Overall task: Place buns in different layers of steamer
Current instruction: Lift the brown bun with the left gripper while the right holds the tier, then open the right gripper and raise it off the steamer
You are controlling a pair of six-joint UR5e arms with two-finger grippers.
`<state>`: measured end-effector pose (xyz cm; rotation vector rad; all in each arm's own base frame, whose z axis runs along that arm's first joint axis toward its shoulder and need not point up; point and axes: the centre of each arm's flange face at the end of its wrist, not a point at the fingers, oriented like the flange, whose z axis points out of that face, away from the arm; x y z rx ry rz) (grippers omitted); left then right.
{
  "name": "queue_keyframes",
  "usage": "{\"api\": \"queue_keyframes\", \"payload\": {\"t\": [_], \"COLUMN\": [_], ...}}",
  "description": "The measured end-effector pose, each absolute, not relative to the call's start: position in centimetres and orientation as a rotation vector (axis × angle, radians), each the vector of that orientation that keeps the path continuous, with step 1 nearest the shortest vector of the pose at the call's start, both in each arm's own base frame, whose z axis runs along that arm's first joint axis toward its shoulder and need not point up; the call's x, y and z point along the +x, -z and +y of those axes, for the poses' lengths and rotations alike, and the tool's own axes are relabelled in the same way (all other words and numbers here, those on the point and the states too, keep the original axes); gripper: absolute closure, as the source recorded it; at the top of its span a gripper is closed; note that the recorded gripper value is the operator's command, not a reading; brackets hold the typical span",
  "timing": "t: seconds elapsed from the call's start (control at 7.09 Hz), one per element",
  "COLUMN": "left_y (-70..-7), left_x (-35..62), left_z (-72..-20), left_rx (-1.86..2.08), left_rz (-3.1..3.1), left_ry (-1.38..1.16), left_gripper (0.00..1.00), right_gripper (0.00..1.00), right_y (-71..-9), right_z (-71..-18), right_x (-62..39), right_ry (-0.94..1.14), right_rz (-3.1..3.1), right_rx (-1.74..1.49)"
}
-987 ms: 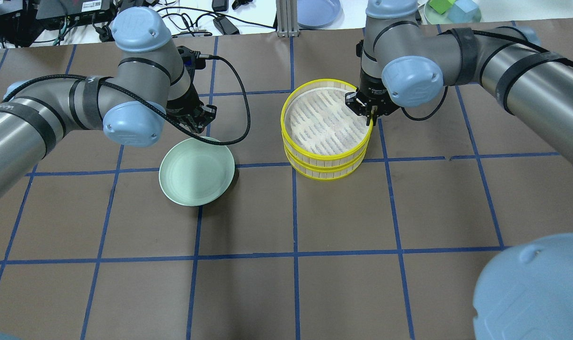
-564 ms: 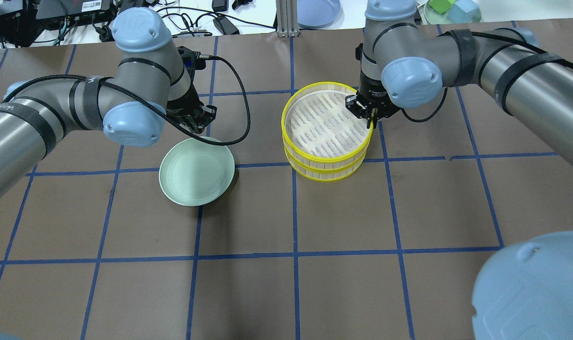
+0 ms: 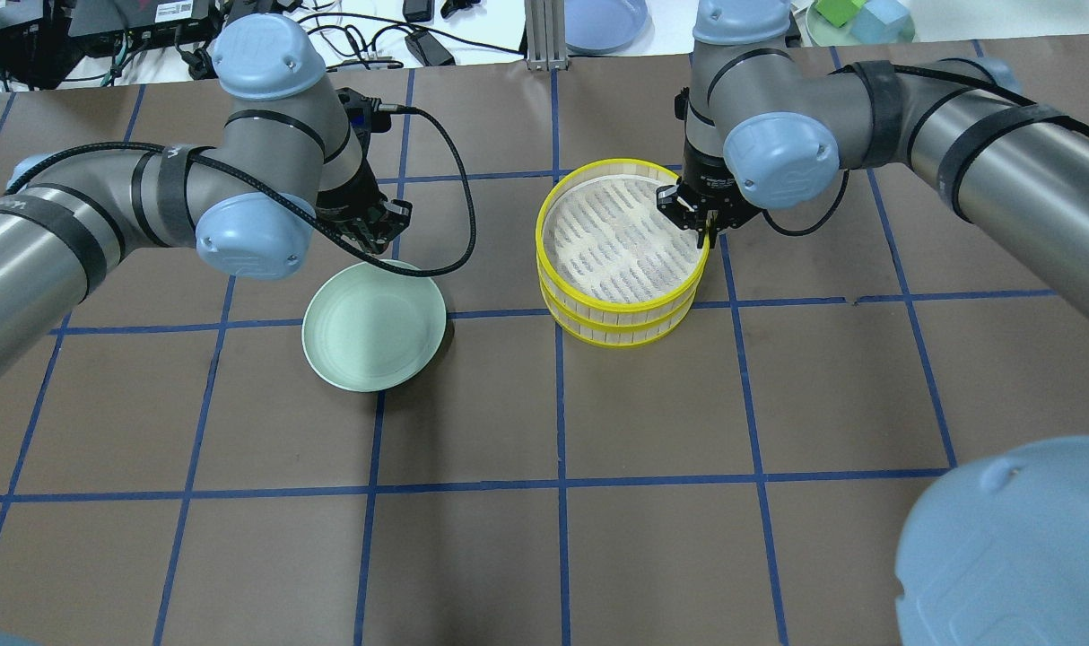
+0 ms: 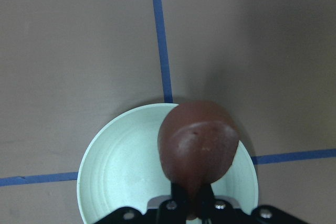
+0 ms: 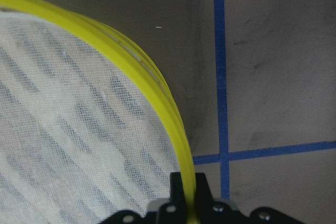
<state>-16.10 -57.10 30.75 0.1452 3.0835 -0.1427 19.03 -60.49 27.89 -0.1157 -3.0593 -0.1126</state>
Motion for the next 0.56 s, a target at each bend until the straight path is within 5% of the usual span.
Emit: {"api": "queue_keyframes", "payload": {"t": [0.56], "left_y": [-30.9], "left_x": [-16.5], "left_z": [-57.0], "left_rx": [0.151], "left_rz": [3.083], "left_ry": [0.147], "left_gripper": [0.91], "right_gripper": [0.00], "right_y": [-32.0], "right_z": [-59.2], "right_x": [18.7], "right_ry": [0.041], "right_rz": [-3.068], "right_rx": [-0.114]}}
